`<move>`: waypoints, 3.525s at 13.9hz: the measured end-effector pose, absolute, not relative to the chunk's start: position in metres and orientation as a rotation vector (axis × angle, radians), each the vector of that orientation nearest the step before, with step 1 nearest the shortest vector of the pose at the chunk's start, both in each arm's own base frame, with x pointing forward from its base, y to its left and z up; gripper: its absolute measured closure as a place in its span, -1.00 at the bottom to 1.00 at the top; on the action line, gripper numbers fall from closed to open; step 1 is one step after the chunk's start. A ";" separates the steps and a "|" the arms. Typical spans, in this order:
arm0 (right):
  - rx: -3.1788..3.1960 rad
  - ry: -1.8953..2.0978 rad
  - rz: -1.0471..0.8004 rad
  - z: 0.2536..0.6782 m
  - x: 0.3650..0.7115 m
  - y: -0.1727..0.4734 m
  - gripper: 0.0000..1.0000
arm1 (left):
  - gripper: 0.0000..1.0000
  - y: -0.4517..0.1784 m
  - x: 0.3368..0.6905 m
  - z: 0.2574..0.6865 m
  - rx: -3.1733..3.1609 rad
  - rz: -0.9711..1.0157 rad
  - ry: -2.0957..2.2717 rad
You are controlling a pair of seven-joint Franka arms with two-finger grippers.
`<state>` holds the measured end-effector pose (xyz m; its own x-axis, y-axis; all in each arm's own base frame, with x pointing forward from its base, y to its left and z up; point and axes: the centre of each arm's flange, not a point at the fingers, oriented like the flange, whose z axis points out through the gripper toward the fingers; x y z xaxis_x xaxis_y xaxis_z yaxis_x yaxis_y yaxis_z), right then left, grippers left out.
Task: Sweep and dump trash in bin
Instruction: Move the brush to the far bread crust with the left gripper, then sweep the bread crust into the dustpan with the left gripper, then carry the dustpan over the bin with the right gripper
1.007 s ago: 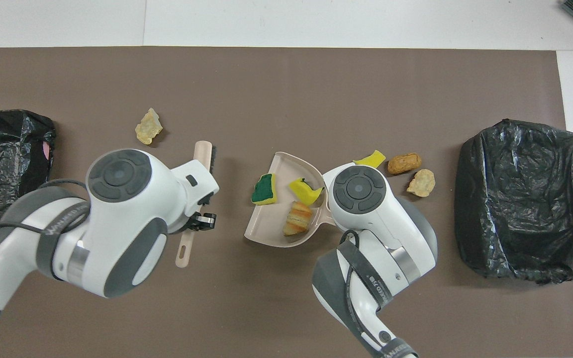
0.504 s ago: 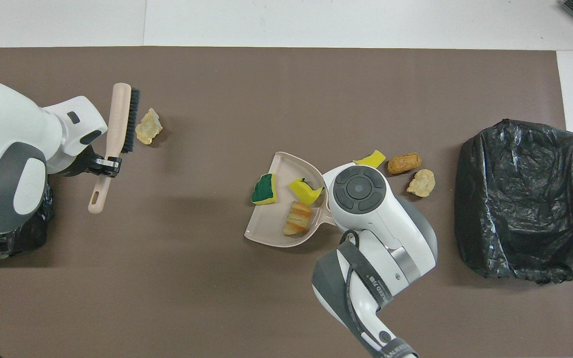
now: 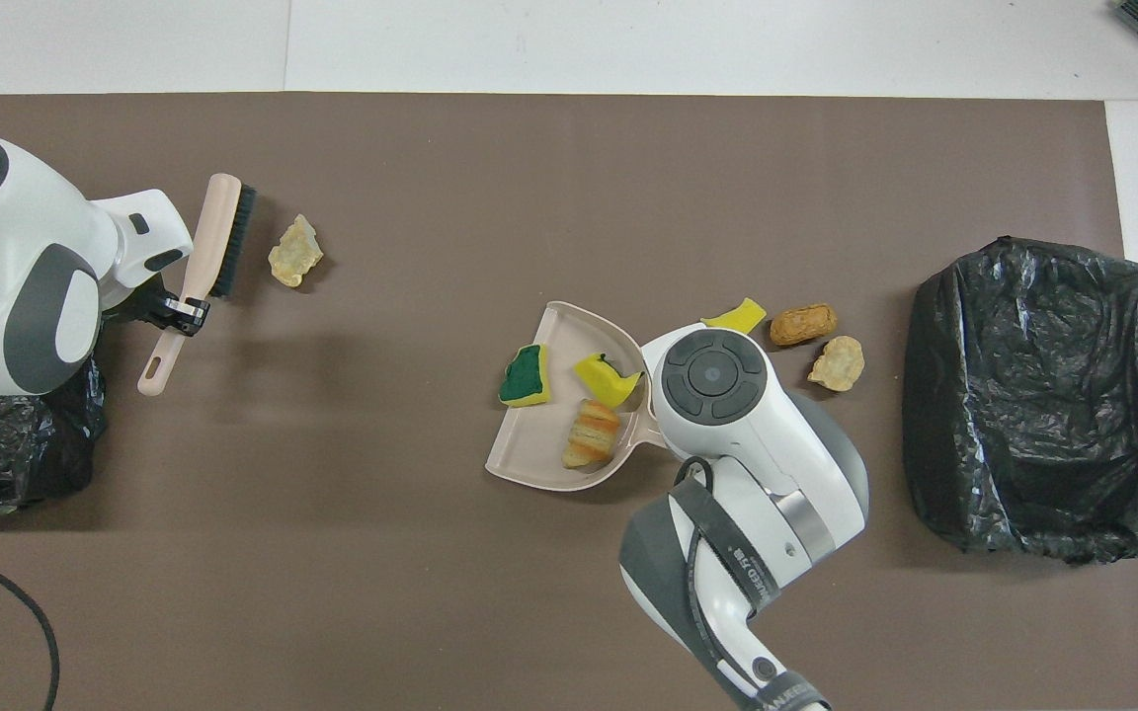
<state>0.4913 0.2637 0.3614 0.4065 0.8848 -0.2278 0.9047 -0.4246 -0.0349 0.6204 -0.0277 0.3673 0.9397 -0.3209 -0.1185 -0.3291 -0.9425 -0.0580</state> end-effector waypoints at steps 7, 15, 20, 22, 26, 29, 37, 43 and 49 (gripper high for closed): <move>2.555 1.630 -0.324 0.361 0.491 0.264 0.36 | 0.49 -0.095 0.568 0.352 -2.962 0.267 0.774; 2.559 1.625 -0.319 0.363 0.493 0.262 0.36 | 0.49 -0.244 0.477 0.349 -2.998 0.344 1.061; 2.570 1.609 -0.321 0.362 0.496 0.256 0.36 | 0.49 -0.324 0.425 0.356 -3.010 0.352 1.020; 2.573 1.605 -0.321 0.362 0.497 0.255 0.36 | 0.49 -0.330 0.419 0.358 -3.021 0.361 0.984; 2.573 1.604 -0.321 0.362 0.497 0.254 0.36 | 0.49 -0.319 0.421 0.367 -3.030 0.451 0.861; 2.575 1.602 -0.321 0.363 0.498 0.253 0.36 | 0.49 -0.315 0.419 0.379 -3.048 0.485 0.685; 2.598 1.571 -0.281 0.374 0.508 0.246 0.36 | 0.49 -0.300 0.390 0.411 -3.004 0.597 0.270; 2.693 1.412 -0.113 0.436 0.539 0.189 0.36 | 0.49 -0.345 0.287 0.386 -3.031 0.382 0.044; 2.778 1.232 -0.116 0.529 0.541 0.032 0.36 | 0.49 -0.394 0.190 0.365 -3.060 0.255 0.020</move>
<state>0.5412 0.0322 0.5290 0.6696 0.7345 -0.1102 0.7422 -0.6674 0.0608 0.1901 -0.3937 0.3647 0.9862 -0.0068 -0.1657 -0.0185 -0.9974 -0.0696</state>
